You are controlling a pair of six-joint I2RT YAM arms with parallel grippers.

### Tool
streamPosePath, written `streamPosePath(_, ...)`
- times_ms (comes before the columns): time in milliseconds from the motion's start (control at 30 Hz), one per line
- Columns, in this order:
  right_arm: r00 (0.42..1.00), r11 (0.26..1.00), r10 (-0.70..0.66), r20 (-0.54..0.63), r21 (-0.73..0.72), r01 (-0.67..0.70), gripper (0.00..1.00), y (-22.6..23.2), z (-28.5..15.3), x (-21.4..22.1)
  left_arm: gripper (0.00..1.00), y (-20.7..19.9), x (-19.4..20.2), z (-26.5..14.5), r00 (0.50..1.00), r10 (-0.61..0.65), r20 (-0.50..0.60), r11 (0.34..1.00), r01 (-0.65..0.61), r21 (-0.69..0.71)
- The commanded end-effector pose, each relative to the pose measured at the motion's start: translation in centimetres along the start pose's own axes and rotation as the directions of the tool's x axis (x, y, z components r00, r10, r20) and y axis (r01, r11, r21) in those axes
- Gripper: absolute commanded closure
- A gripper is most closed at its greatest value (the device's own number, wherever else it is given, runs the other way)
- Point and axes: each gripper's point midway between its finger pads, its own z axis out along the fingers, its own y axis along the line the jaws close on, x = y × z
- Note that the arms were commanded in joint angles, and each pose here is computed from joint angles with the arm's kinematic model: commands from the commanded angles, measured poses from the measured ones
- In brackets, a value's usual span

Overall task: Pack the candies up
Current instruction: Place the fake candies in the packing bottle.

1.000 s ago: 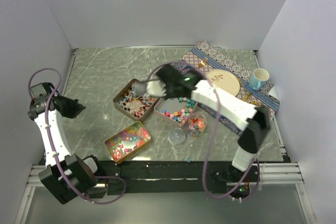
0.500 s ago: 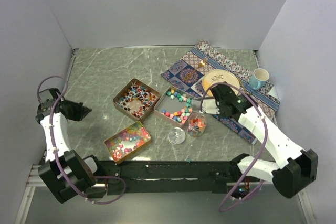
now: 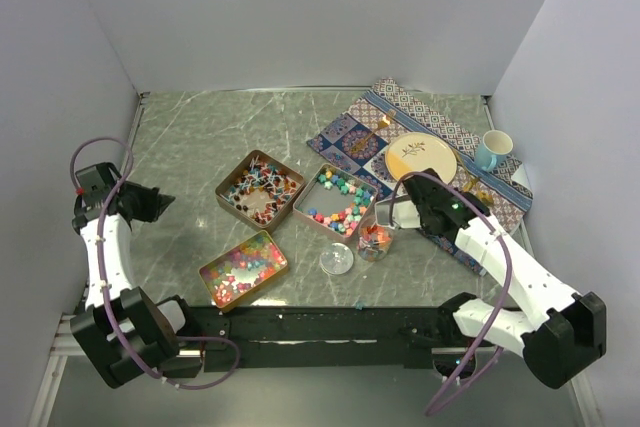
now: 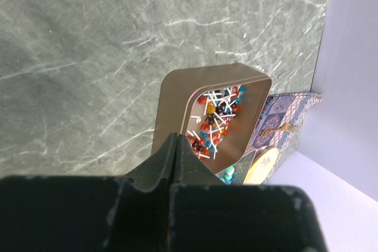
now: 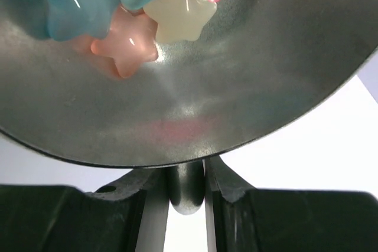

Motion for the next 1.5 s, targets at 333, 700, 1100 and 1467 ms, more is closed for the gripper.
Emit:
streamPosePath(333,0.924,0.957,-0.277,-0.264,0.005,0.289,1.00,-4.4,-2.7,4.5,0.99,-0.8,0.1,-0.6,0.999,0.008,0.038,0.997,-0.011,0.074)
streamPosePath(700,0.945,0.967,-0.243,-0.221,0.024,0.255,1.00,-6.9,-4.1,2.5,0.99,0.0,0.7,-0.7,0.999,0.012,0.044,0.996,-0.016,0.083)
streamPosePath(1100,0.892,0.934,-0.340,-0.298,0.000,0.357,1.00,-6.5,-4.9,1.2,0.99,0.0,0.6,-0.8,0.999,-0.001,0.049,0.996,-0.003,0.085)
streamPosePath(1467,0.864,0.915,-0.381,-0.329,0.001,0.404,1.00,-7.0,-5.4,0.1,0.99,0.8,0.9,-0.8,0.999,-0.013,0.052,0.996,0.009,0.086)
